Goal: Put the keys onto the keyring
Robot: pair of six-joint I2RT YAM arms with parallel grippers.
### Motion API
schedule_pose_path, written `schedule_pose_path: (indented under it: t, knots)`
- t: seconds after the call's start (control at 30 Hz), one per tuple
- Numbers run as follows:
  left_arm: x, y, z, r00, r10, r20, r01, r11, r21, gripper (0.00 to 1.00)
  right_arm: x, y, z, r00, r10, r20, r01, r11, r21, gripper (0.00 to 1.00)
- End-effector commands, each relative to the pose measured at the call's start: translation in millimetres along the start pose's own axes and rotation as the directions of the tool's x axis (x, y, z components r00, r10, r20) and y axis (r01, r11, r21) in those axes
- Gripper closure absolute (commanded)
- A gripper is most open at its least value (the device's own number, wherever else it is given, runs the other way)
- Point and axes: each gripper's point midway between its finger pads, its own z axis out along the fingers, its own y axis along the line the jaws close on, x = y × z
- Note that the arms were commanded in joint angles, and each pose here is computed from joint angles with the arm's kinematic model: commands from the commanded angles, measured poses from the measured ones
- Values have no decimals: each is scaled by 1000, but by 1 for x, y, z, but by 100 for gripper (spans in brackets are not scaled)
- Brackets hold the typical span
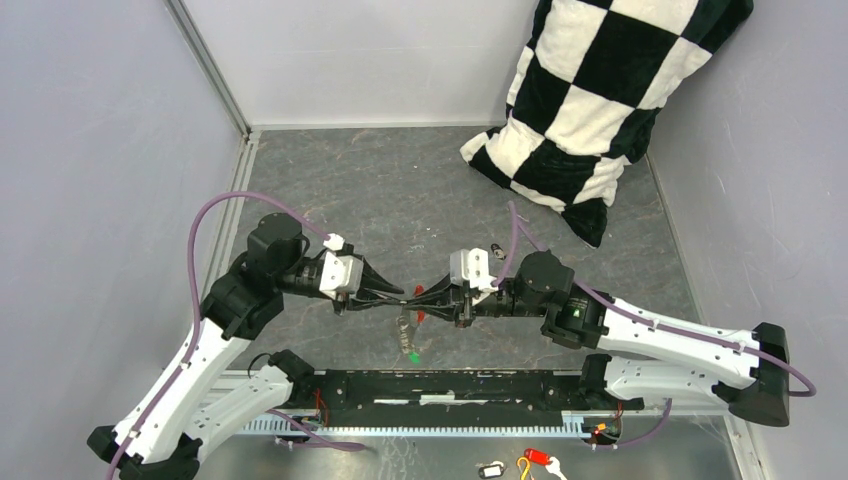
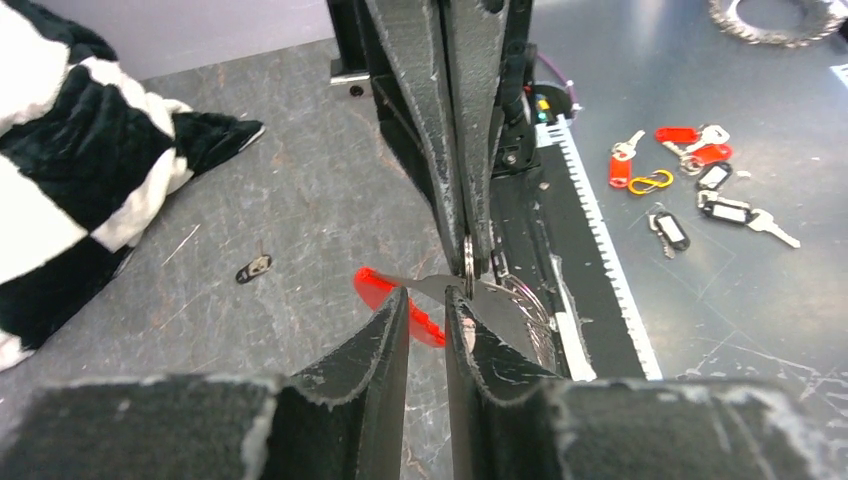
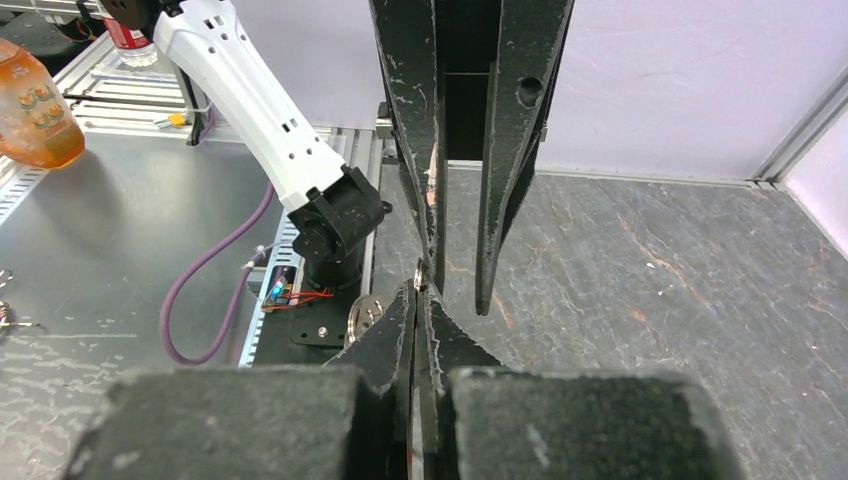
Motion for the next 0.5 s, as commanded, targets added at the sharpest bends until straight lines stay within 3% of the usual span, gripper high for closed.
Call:
schedule_pose_path:
  t: [0.0,0.17,0.47]
  knots:
    - [-18,-23,-2,998,-26,62,19,994,112,75,-17,-2,0,997,-17,70,17,1000,8,99]
    - [-6,-44,-5,999,-48,25,42,977,209,75,-17,-5,-1,997,-12,72,11,1000,25,99]
    - [6,-38,-6,999,34,-13,-31,982,188,75,-19,0,2,997,8,82,-8,1000,-2,99]
